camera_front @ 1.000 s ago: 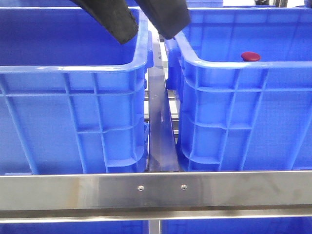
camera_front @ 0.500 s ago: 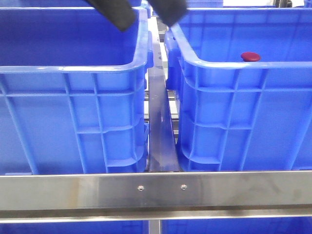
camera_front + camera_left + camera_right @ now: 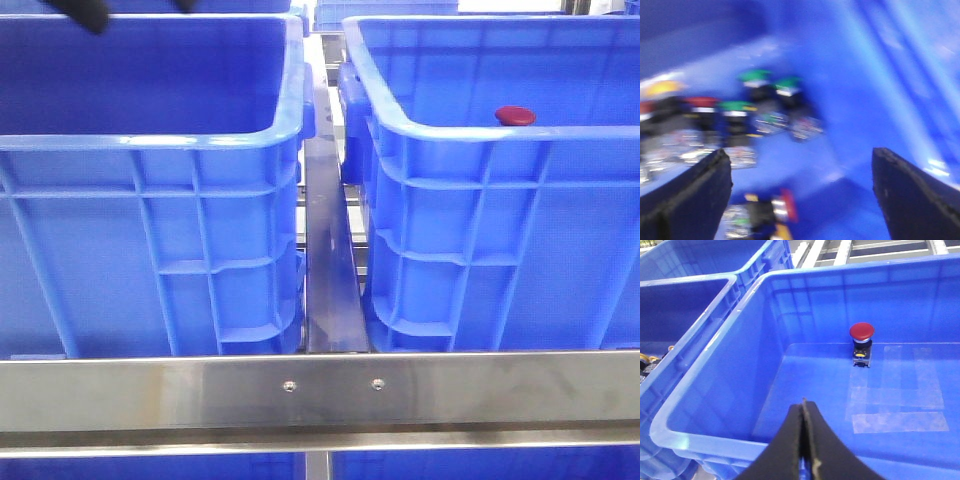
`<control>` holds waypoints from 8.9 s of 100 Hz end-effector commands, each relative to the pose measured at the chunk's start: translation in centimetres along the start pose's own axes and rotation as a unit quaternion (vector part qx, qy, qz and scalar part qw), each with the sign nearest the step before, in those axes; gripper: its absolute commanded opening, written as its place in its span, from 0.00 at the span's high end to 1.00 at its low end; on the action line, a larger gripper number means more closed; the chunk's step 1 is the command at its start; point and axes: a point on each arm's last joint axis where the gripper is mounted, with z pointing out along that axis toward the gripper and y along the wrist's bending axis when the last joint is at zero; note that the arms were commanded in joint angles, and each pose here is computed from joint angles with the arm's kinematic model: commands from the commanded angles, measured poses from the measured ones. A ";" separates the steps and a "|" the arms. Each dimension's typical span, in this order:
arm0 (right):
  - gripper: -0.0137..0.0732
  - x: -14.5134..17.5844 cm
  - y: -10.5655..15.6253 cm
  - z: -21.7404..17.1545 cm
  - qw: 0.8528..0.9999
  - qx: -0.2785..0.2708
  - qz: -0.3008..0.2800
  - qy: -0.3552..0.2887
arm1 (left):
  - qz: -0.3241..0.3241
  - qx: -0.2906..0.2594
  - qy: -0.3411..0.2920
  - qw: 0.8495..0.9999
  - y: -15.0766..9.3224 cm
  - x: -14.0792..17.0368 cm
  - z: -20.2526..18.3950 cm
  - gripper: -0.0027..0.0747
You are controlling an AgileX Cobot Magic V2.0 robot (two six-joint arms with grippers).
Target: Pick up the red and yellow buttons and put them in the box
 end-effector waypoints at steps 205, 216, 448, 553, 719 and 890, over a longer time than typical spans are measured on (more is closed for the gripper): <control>0.92 -0.9 0.1 -0.1 1.000 0.003 -0.004 -0.017 | -0.075 -0.068 0.016 0.995 8.0 -2.1 7.1 0.83; 0.92 -0.9 0.1 -0.1 1.000 0.003 -0.004 -0.017 | -0.070 -0.062 0.020 0.995 7.2 -2.1 5.2 0.83; 0.19 -5.6 5.4 16.2 0.826 -0.340 0.367 0.258 | 0.085 0.302 0.049 0.948 -9.2 -0.6 0.2 0.83; 0.55 -5.0 7.1 16.5 0.827 -0.347 0.352 0.270 | 0.096 0.315 0.059 0.942 -9.3 -0.4 0.0 0.32; 0.55 -7.7 -14.2 20.7 0.993 0.041 -0.098 0.059 | 0.094 0.328 0.076 0.937 -9.4 -0.2 -0.3 0.18; 0.28 -8.2 -15.9 25.5 0.989 0.023 -0.136 0.047 | 0.091 0.324 0.066 0.939 -9.4 -0.4 -0.2 0.18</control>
